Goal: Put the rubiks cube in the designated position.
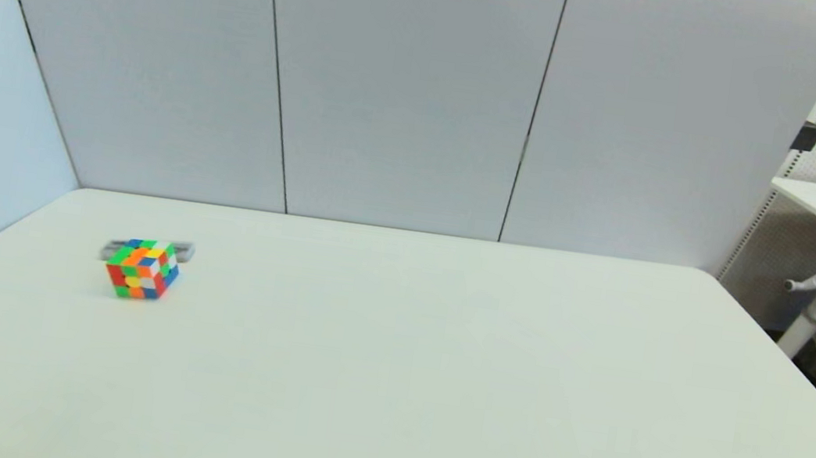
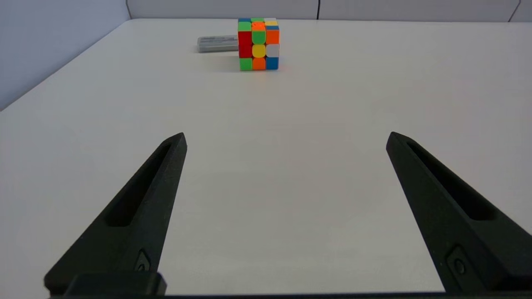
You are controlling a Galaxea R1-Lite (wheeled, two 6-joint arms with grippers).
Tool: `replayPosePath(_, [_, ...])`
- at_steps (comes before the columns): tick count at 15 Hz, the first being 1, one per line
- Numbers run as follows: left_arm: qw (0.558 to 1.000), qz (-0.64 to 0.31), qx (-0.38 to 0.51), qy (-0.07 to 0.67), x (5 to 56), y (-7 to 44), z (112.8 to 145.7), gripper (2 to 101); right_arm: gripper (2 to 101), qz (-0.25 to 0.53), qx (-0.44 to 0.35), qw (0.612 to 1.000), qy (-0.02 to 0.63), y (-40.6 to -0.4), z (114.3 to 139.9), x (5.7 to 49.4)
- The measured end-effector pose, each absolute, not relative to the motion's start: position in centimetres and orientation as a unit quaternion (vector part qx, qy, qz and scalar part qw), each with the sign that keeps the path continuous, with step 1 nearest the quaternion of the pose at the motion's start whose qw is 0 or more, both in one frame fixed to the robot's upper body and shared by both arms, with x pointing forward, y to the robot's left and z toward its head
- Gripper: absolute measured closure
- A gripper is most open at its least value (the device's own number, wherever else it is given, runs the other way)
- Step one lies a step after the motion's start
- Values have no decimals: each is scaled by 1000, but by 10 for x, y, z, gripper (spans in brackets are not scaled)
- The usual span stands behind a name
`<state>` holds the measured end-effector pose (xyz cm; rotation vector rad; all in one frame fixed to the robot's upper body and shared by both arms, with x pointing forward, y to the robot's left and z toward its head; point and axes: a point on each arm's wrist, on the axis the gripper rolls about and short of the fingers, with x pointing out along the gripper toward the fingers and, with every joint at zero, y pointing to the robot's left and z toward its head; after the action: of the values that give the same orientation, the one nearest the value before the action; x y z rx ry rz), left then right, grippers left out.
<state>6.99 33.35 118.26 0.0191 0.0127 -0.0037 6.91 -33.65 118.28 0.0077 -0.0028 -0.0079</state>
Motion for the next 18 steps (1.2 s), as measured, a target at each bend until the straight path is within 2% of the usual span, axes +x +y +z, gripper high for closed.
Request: replayPosePath(18, [1000,4,-8,0,69,334,1182,54,43,-4,3,1000,-1,-337,1183,69])
